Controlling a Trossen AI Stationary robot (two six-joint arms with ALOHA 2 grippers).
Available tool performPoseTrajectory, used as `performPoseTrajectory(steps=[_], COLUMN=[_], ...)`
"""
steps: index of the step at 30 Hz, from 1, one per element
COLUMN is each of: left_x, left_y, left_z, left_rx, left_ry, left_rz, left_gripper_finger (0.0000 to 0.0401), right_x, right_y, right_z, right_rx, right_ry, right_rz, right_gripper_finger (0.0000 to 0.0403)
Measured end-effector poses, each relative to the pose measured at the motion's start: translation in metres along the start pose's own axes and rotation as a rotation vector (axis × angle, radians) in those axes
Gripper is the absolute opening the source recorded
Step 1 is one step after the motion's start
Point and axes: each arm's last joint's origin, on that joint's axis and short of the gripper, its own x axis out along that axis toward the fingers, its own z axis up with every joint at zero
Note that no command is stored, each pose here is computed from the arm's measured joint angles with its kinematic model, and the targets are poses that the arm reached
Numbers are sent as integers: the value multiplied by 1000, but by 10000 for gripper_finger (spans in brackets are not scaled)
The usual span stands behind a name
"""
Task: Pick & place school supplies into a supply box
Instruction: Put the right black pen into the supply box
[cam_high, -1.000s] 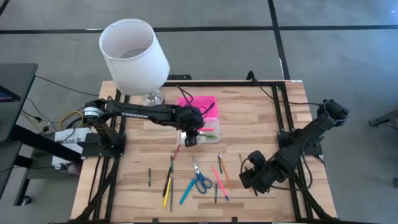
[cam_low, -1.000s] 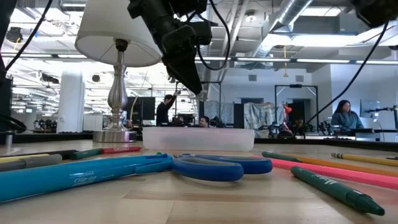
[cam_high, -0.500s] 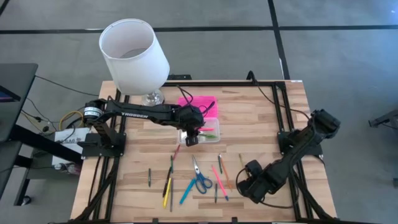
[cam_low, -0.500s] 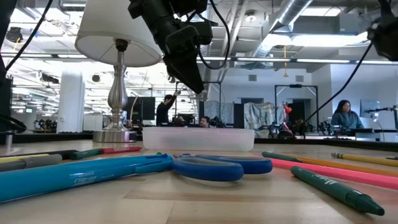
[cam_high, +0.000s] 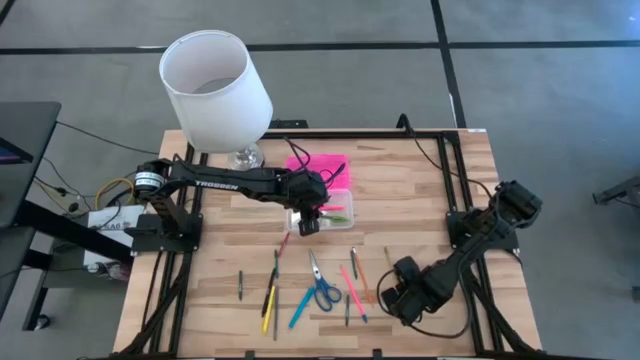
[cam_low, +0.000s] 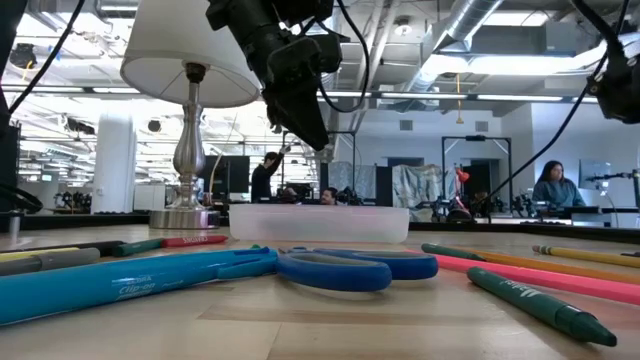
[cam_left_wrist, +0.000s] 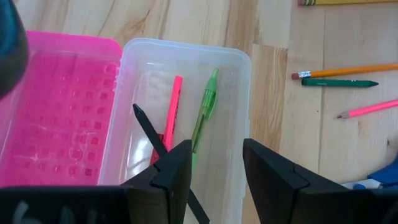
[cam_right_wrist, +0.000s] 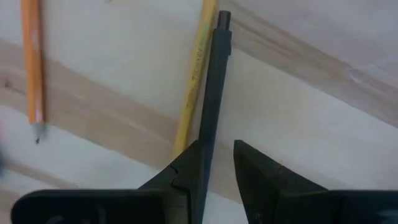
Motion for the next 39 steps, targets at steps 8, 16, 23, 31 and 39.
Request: performPoseTrajectory(steps=[8,16,23,31,39], left_x=[0,0,0,0,-10], left_y=[-2,-2,-2,-2,-1], left_z=[0,0,0,-1,-3], left_rx=[-11,-12,-12,-11,-45], left_ry=[1,1,2,13,29], left_rz=[-12,-12,-12,-11,-18], left_gripper_finger=[138,138,138,138,138], right_x=[4,7,14,19,19], right_y=[1,-3,-3,-8,-15], right_z=[5,6,6,6,7], right_rx=[-15,-16,-15,-14,-17], right_ry=[2,-2,10,40,60], right_rz=[11,-2,30,24,-56], right_gripper_finger=[82,82,82,82,79])
